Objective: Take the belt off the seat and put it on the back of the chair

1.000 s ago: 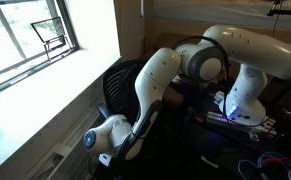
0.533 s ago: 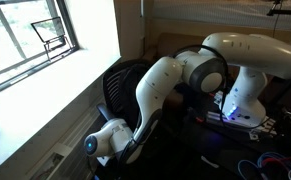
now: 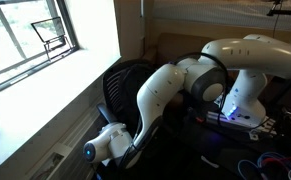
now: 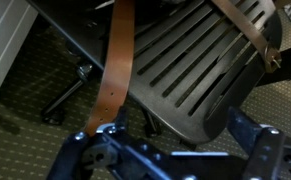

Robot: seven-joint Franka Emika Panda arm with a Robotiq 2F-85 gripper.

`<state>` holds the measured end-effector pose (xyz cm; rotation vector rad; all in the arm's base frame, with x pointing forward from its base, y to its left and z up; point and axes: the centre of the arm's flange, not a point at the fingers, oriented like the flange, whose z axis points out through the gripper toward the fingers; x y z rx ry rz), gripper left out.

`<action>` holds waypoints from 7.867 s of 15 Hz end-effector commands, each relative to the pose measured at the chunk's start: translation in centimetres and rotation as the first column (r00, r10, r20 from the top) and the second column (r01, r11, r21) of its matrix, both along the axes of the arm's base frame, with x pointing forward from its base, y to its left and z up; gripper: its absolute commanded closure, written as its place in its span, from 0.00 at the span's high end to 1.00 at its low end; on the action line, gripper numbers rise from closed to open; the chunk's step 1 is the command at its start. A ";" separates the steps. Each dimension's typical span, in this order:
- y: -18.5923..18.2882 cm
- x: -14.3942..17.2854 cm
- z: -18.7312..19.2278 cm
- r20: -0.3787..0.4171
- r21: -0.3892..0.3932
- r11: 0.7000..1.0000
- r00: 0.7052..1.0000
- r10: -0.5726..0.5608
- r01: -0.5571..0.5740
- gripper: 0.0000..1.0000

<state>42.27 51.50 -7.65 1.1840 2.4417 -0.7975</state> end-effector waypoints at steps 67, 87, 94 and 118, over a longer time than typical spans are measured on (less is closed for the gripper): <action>-2.7 -7.1 -7.7 0.442 -0.080 0.993 0.890 0.110 -0.083 1.00; -7.1 1.6 -6.4 0.342 0.294 0.890 0.908 0.242 -0.348 1.00; -9.0 2.4 -8.0 0.215 0.351 0.888 0.949 0.231 -0.296 1.00; -5.4 -0.1 0.7 0.386 0.322 0.734 0.791 0.475 -0.598 0.01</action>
